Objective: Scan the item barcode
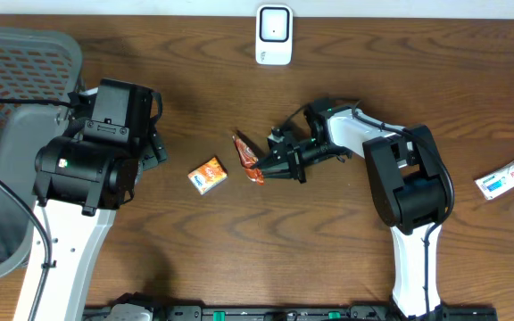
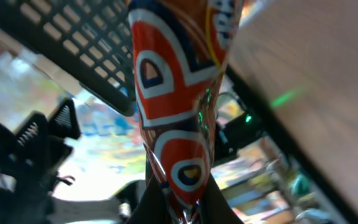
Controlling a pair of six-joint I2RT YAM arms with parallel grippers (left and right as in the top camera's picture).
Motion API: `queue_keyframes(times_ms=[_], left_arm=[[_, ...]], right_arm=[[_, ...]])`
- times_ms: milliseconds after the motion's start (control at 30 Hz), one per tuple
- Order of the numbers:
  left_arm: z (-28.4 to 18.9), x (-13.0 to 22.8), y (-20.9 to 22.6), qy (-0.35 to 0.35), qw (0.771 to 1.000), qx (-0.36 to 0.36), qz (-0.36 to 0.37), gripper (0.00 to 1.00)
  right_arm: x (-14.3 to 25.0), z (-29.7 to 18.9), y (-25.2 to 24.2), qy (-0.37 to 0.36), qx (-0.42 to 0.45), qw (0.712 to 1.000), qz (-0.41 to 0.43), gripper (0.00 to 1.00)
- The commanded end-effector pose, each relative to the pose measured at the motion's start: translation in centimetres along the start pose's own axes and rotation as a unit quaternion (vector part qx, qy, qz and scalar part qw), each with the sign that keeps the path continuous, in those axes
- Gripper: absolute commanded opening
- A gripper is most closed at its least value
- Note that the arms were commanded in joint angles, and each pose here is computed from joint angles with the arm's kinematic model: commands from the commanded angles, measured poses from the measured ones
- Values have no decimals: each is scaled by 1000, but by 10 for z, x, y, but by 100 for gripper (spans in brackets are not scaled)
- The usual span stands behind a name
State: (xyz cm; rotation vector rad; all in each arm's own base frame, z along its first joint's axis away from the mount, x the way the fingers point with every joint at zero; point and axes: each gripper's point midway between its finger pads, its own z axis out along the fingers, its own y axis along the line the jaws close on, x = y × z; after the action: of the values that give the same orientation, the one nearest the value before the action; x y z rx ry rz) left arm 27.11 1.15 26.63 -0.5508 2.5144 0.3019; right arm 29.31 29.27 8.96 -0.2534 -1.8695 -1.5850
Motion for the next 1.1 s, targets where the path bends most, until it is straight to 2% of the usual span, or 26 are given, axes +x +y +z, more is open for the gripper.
queue_keyframes(times_ms=[0,100,367,533,767,933,1067], left_arm=[[1,-1,3,-2,1000,-8,3,94],[1,-1,3,-2,1000,-8,3,94],[1,-1,3,-2,1000,-8,3,94],[1,-1,3,-2,1000,-8,3,94],[1,-1,3,-2,1000,-8,3,94],[1,-1,3,-2,1000,-8,3,94],[1,-1,3,-2,1000,-8,3,94]], right_arm=[[16,4,8,14,-10,996,89,1],[37,4,9,16,-8,982,186,1],[74,2,19,18,-6,948,317,1],[68,-11,15,5,-3,949,315,1],[42,-61,-28,-69,89,955,275,1],[34,-92,-25,-98,54,952,284,1],[41,-93,-10,-84,10,952,293,1]])
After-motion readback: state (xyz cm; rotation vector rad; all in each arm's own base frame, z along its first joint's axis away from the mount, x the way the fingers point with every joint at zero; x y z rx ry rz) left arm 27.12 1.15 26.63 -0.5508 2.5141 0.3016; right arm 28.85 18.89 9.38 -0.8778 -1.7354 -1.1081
